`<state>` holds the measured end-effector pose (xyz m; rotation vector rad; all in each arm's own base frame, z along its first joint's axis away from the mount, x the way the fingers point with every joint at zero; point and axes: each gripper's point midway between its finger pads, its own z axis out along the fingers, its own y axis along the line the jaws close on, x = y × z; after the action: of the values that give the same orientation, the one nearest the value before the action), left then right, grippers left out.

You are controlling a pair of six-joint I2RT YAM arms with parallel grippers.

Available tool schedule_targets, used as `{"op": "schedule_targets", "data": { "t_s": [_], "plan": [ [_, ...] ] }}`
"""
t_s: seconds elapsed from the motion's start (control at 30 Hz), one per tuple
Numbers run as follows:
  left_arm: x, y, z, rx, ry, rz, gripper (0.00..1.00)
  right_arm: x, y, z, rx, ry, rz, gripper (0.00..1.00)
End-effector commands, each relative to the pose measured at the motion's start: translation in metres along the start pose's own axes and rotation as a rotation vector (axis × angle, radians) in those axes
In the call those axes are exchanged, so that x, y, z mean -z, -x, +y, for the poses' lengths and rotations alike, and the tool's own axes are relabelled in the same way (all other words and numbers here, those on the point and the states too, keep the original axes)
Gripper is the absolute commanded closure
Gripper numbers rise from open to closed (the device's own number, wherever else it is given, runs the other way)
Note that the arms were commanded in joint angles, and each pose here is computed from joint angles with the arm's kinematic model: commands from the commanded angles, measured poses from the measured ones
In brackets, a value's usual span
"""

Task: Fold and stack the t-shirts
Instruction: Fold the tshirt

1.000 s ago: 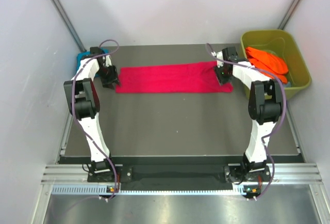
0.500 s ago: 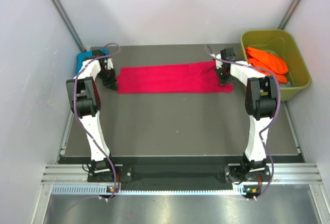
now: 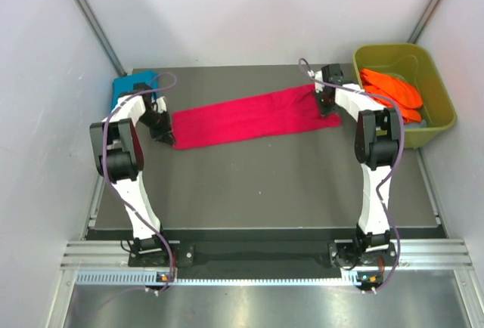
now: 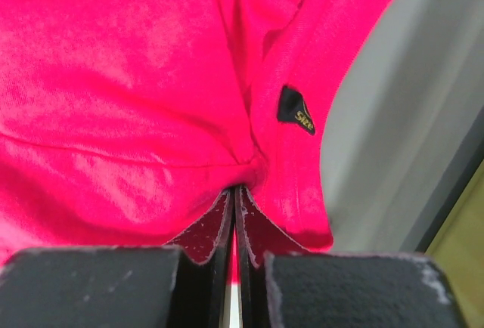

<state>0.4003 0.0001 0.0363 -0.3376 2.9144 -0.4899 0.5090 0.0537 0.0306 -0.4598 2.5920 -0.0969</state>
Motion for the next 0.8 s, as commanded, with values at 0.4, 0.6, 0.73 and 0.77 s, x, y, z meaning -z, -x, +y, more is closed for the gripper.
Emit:
{"op": "schedule_targets", "data": {
  "t_s": [0.4,0.6,0.73,0.77],
  "plan": [
    [0.046,-0.088,-0.045,-0.006,-0.117,0.051,1.0,-0.02,0.086,-0.011,-0.022,-0.026,-0.198,1.0],
    [0.042,-0.133,-0.067,-0.057,-0.147,0.118,1.0,-0.034,0.114,-0.009,-0.035,-0.025,-0.262,1.0],
    [0.04,-0.162,-0.083,-0.104,-0.171,0.157,1.0,-0.04,0.13,-0.006,-0.047,-0.022,-0.3,1.0],
    [0.039,-0.168,-0.086,-0.114,-0.173,0.169,1.0,-0.041,0.133,-0.004,-0.049,-0.021,-0.31,1.0]
  ]
}}
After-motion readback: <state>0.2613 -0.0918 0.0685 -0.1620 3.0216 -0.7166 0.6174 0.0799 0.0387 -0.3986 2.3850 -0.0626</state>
